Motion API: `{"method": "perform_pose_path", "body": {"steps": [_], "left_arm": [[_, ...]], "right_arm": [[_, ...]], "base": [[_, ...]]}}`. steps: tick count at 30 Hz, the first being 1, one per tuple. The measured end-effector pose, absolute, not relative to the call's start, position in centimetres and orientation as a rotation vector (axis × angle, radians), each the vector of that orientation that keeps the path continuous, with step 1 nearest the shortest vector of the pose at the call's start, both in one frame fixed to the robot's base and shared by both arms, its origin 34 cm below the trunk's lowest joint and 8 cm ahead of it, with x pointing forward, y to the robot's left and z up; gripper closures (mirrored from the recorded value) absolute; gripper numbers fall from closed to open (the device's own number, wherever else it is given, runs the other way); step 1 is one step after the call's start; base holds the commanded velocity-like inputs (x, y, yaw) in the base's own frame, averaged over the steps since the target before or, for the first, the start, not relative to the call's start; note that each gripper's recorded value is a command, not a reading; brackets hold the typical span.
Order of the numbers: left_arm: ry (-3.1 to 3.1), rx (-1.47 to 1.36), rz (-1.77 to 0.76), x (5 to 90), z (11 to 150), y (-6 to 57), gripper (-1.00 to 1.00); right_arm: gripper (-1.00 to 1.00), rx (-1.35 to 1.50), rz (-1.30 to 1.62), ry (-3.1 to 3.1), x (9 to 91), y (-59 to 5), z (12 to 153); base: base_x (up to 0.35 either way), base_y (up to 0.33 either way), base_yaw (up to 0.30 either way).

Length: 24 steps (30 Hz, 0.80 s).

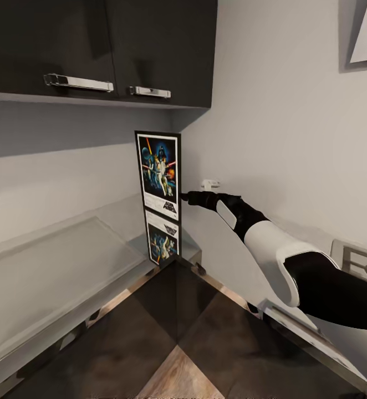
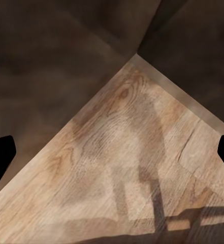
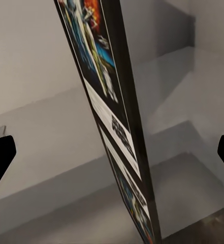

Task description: Pick up the poster from the kitchen countertop and hang it on one of the wall nails in the kitchen.

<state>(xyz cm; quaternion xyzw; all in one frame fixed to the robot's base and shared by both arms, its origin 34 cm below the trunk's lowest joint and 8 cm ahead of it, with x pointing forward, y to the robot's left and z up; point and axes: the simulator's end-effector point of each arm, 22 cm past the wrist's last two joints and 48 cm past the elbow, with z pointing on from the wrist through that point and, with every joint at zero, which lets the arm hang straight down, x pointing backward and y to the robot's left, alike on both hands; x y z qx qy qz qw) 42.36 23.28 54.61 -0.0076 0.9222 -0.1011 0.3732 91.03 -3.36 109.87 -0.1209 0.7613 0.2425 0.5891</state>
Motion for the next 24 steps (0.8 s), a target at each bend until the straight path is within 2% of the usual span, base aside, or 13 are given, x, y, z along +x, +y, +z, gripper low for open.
{"method": "perform_pose_path", "body": {"steps": [24], "left_arm": [[2.404,-0.025,-0.262,41.1,53.4,23.3,-1.0]], "right_arm": [[-1.0,-0.291,0.601,1.785,91.7,-3.0,106.0]], "base": [[0.002,0.0,0.0]]}}
